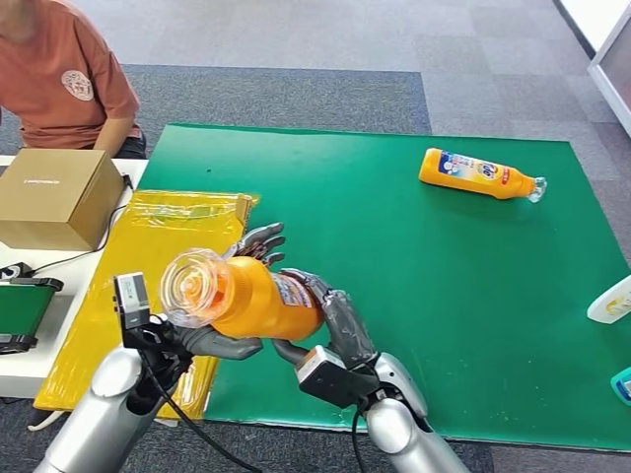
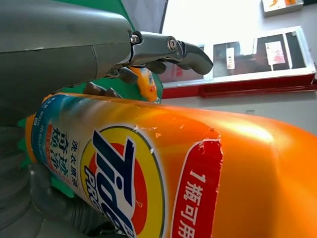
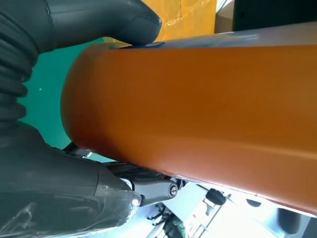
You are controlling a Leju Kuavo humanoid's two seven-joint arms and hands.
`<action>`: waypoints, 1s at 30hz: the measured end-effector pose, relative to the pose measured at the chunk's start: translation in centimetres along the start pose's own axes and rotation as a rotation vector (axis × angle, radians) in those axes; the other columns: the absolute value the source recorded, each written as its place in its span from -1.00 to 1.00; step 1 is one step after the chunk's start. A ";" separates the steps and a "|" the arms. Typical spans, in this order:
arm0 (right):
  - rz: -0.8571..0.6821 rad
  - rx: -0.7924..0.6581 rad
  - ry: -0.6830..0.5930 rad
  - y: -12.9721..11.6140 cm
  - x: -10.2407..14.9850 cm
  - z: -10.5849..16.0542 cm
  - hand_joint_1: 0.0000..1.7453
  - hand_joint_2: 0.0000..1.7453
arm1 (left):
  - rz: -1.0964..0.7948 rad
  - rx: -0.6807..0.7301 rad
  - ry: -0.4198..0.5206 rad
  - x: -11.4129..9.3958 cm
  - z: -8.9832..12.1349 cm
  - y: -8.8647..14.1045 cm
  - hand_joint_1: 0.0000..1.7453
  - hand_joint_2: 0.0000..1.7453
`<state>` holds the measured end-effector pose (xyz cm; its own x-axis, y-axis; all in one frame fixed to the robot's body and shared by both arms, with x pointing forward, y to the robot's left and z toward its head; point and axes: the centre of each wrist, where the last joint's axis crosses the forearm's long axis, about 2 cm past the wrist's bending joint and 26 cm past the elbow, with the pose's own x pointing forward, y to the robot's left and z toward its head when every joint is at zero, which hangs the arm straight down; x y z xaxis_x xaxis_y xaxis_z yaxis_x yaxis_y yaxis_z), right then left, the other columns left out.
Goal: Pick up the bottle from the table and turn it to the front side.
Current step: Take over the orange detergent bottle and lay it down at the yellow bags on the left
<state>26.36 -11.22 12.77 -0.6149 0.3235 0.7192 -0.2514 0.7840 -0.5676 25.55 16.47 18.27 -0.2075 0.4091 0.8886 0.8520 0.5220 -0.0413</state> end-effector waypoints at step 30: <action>0.072 0.095 0.082 1.7 -2.6 -0.6 1.00 1.00 | 0.004 -0.063 0.098 -0.8 -0.9 0.8 1.00 1.00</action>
<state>27.97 -10.47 10.16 -0.5715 0.4227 0.7034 -0.2808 0.7046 -0.6516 26.81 15.91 17.95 -0.1586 0.3345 0.9289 0.8817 0.4714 -0.0192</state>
